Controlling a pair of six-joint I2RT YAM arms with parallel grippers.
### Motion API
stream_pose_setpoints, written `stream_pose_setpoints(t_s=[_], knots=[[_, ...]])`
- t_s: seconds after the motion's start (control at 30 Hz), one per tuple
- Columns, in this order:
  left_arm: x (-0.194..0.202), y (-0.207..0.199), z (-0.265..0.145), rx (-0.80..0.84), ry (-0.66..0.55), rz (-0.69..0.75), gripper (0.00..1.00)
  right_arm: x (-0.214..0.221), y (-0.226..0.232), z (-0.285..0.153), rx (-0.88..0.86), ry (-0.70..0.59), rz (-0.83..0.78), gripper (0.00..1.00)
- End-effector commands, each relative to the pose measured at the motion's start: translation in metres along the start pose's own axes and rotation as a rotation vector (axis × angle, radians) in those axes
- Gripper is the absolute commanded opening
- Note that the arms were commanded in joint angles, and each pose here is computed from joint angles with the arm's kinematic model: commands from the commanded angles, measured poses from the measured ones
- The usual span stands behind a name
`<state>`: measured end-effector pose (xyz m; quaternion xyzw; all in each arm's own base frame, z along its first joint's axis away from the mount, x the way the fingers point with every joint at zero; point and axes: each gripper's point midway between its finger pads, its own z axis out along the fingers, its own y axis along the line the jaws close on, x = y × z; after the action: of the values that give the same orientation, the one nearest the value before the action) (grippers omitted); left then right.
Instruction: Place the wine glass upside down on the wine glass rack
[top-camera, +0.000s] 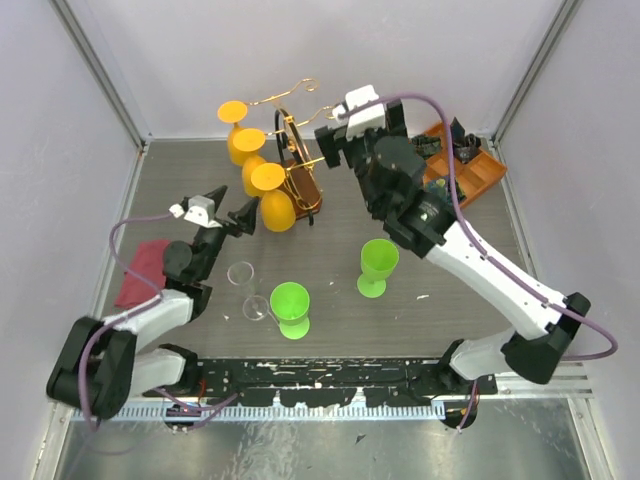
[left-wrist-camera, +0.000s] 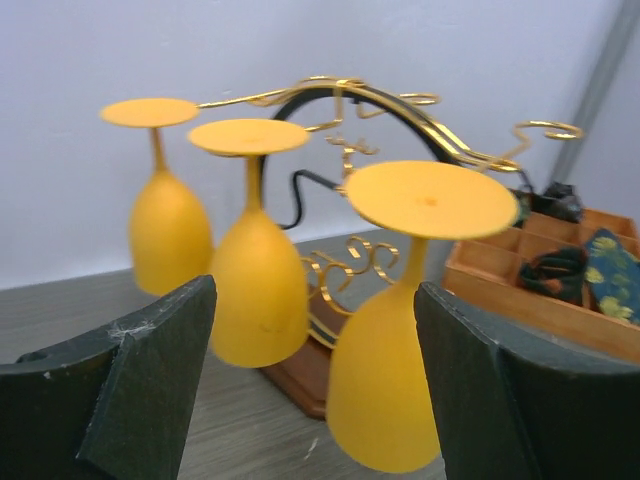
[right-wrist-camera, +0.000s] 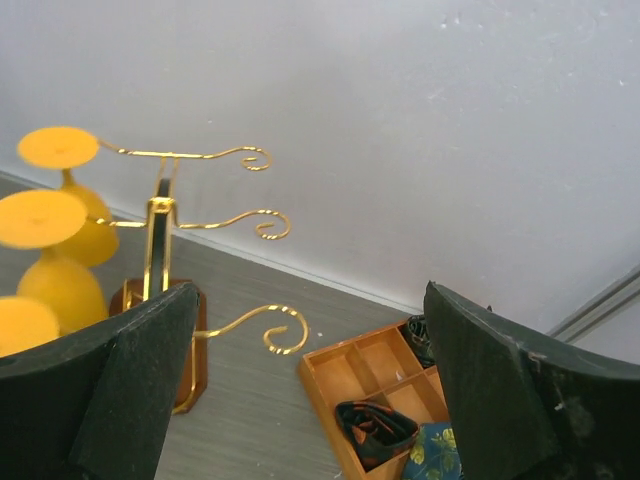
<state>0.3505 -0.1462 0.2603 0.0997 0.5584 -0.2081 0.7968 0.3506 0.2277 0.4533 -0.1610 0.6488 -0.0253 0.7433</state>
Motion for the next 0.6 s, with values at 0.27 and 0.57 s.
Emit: stream_pose_setpoints(t_s=[0.27,0.57], knots=[[-0.010,0.081,-0.028,-0.464,0.316,0.178,0.87,0.046,0.024,0.082,-0.109,0.151,-0.034,1.00],[-0.025,0.099,-0.034,-0.569,0.406,0.242,0.87,0.077,0.032,0.116,-0.115,0.198,-0.073,1.00]])
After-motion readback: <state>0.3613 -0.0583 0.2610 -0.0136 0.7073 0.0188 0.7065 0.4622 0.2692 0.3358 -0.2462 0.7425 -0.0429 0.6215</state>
